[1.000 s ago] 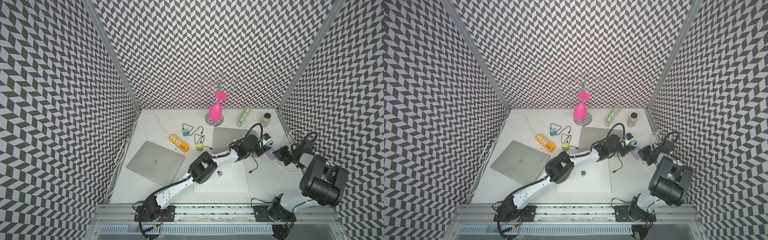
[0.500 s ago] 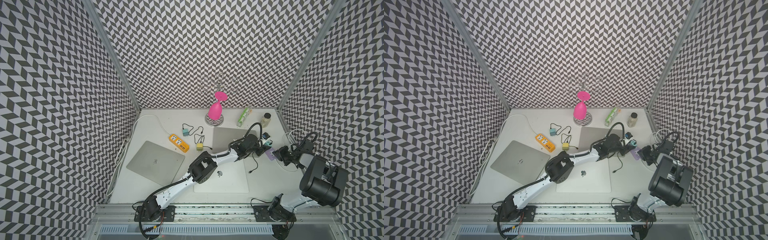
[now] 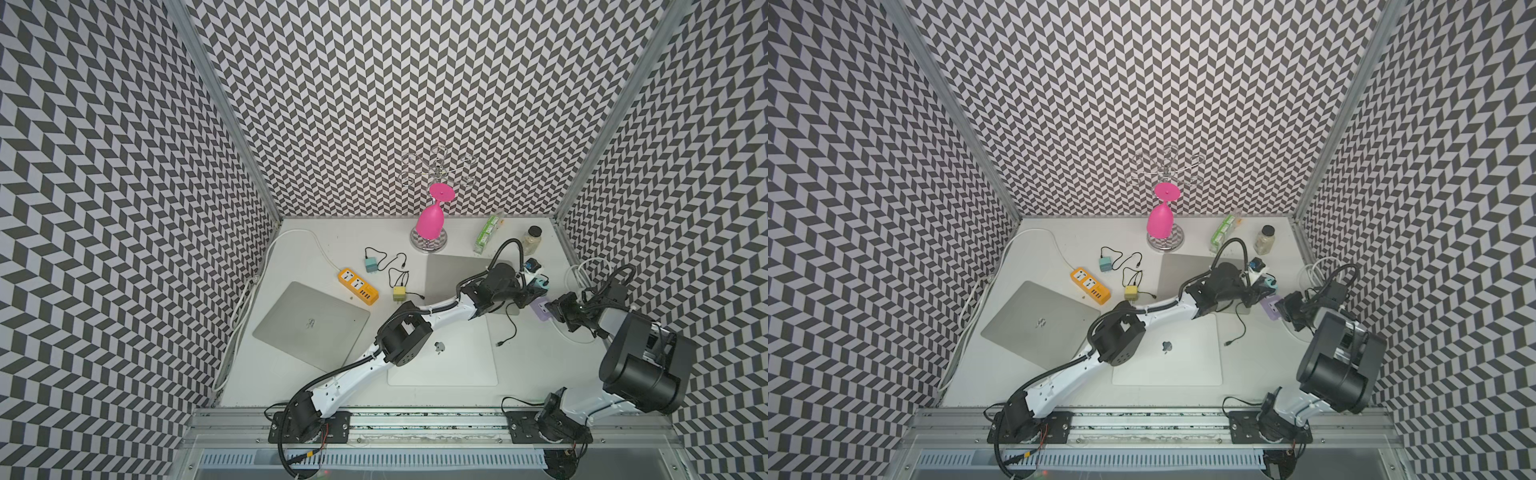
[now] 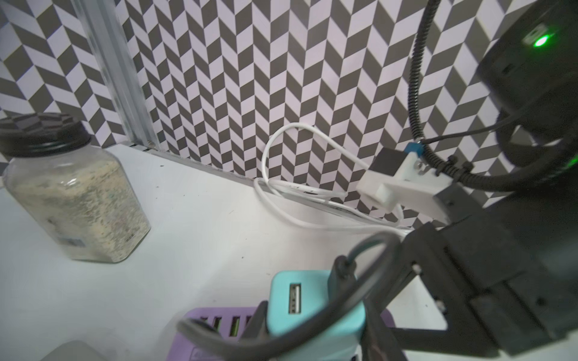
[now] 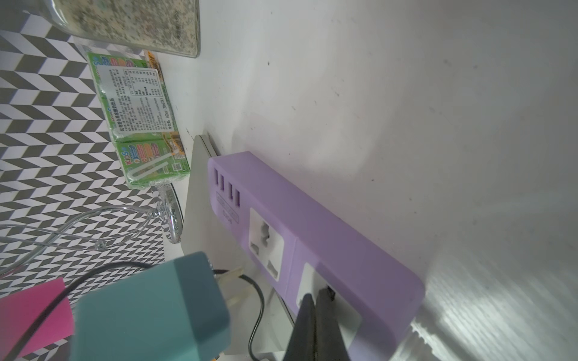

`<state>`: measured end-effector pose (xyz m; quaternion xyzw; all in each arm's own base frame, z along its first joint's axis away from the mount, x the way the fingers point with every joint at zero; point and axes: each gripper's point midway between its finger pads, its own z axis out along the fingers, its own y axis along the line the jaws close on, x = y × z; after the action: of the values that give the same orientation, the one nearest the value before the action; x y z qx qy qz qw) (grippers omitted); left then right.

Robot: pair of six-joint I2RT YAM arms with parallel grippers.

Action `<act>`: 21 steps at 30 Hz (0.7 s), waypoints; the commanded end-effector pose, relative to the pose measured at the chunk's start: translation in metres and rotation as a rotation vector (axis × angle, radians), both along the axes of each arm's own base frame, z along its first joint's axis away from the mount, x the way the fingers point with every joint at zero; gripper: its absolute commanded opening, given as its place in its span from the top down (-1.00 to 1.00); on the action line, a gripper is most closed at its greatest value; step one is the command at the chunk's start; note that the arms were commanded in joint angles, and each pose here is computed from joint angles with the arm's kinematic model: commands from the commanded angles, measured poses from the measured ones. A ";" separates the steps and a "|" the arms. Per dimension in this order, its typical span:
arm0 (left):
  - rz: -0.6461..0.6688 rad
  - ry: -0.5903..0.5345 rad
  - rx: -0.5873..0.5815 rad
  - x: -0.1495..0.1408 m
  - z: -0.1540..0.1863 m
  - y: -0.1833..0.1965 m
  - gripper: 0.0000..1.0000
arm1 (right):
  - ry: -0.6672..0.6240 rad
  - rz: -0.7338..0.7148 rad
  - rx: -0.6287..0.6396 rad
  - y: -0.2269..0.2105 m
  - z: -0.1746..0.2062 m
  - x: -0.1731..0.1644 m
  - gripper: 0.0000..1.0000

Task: Unplug the laptop charger
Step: Remove the plug from the socket, then place the plug at the center of the board.

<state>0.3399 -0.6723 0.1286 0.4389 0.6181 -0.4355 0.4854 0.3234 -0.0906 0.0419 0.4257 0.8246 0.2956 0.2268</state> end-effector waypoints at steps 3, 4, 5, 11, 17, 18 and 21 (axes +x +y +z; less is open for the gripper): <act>-0.038 -0.057 -0.088 -0.020 0.069 -0.006 0.62 | 0.283 -0.062 -0.046 -0.003 -0.062 -0.052 1.00; -0.033 -0.040 -0.090 -0.015 0.069 -0.002 0.63 | 0.281 -0.060 -0.045 -0.002 -0.061 -0.052 1.00; -0.026 -0.031 -0.091 -0.012 0.071 0.001 0.63 | 0.275 -0.058 -0.044 -0.001 -0.060 -0.052 1.00; -0.001 -0.025 -0.094 0.000 0.099 0.024 0.64 | 0.171 -0.060 -0.032 0.001 -0.031 -0.038 1.00; 0.002 0.008 -0.113 0.006 0.120 0.046 0.65 | 0.032 -0.056 -0.051 0.000 0.020 -0.021 1.00; -0.001 0.015 -0.116 0.007 0.122 0.048 0.65 | 0.012 -0.052 -0.050 0.001 0.028 -0.019 1.00; -0.002 0.018 -0.113 0.006 0.130 0.053 0.65 | -0.064 -0.030 -0.039 0.005 0.051 -0.010 1.00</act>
<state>0.3582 -0.6212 0.2336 0.4066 0.6122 -0.4545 0.5033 0.3050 -0.0860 0.0685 0.4367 0.8219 0.2759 0.2400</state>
